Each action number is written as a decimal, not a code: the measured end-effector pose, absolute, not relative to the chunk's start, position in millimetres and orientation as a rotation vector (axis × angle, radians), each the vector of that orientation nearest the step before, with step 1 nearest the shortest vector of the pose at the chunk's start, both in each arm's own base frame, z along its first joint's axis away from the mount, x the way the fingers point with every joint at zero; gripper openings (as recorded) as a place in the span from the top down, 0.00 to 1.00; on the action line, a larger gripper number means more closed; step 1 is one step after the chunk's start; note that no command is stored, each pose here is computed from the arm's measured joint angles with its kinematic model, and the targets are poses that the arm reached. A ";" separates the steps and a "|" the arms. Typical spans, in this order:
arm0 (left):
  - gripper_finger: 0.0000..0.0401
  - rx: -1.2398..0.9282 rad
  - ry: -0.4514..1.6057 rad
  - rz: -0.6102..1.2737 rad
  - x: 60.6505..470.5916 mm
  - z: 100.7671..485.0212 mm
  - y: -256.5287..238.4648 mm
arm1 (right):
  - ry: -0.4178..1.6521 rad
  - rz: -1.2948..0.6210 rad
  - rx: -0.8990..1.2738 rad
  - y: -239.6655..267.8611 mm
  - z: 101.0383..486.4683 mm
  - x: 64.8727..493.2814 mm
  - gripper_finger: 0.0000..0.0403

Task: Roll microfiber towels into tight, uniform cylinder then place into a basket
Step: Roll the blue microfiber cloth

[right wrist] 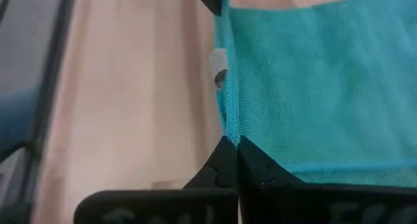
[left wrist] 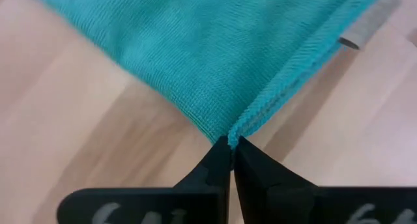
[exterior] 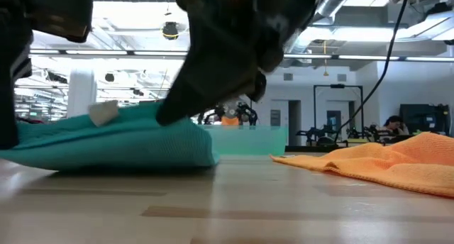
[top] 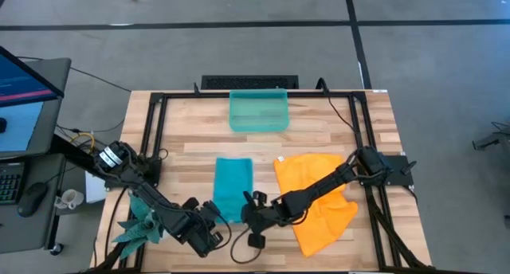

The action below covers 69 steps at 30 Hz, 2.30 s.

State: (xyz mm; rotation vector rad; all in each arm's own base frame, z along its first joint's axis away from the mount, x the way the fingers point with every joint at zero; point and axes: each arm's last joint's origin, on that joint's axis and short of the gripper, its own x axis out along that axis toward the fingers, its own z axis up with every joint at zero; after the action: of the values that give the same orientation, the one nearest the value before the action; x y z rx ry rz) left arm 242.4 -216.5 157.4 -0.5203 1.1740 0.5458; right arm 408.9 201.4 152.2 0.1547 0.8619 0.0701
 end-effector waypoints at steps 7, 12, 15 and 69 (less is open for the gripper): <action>1.00 -0.606 1.193 0.548 240.8 162.9 -224.9 | 0.884 0.095 0.236 210.0 156.1 409.4 0.98; 1.00 -0.656 1.192 0.611 245.2 162.2 -217.3 | 0.905 0.017 0.254 193.9 149.5 412.1 0.99; 1.00 -0.672 1.192 0.637 249.8 161.9 -211.0 | 0.914 -0.006 0.263 186.2 145.7 413.4 0.99; 0.76 -0.126 0.968 0.374 226.5 190.0 -224.0 | 0.991 -0.200 0.337 171.7 114.5 404.5 0.99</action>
State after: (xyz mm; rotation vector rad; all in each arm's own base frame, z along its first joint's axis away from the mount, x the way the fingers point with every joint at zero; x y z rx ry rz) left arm 226.5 -224.0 190.0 -0.1256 0.9682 0.3743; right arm 404.5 171.7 114.5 0.3372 0.9914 -0.2003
